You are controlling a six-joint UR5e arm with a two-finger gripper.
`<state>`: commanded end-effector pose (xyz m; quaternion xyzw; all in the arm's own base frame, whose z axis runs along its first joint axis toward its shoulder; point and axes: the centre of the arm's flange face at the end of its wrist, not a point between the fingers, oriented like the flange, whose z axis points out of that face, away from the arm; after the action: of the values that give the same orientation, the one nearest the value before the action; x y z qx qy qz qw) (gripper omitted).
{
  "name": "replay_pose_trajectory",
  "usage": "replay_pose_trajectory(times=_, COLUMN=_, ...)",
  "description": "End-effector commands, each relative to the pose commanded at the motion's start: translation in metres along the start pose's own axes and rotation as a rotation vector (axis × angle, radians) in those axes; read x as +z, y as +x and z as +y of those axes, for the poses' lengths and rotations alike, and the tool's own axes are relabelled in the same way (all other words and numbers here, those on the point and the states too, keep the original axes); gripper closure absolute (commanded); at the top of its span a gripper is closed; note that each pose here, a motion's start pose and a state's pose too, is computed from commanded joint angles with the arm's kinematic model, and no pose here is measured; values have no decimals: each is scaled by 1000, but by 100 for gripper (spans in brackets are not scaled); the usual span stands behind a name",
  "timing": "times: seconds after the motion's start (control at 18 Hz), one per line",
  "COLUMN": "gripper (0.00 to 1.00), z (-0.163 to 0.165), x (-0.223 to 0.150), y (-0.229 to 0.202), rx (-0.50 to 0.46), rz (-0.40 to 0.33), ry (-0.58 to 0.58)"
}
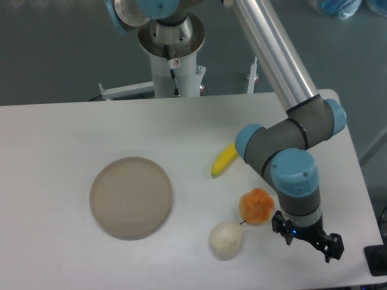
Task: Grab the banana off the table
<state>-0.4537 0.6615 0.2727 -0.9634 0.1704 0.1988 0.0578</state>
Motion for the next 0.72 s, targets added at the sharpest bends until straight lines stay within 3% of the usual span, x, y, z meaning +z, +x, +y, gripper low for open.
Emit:
replay_pose_trajectory(times=0.44, gripper=0, z=5, x=-7, y=0, rx=-4, rz=2, ry=2)
replay_pose_trajectory(times=0.72, gripper=0, z=32, x=-37, y=14, rx=-7, rz=33, ry=-15)
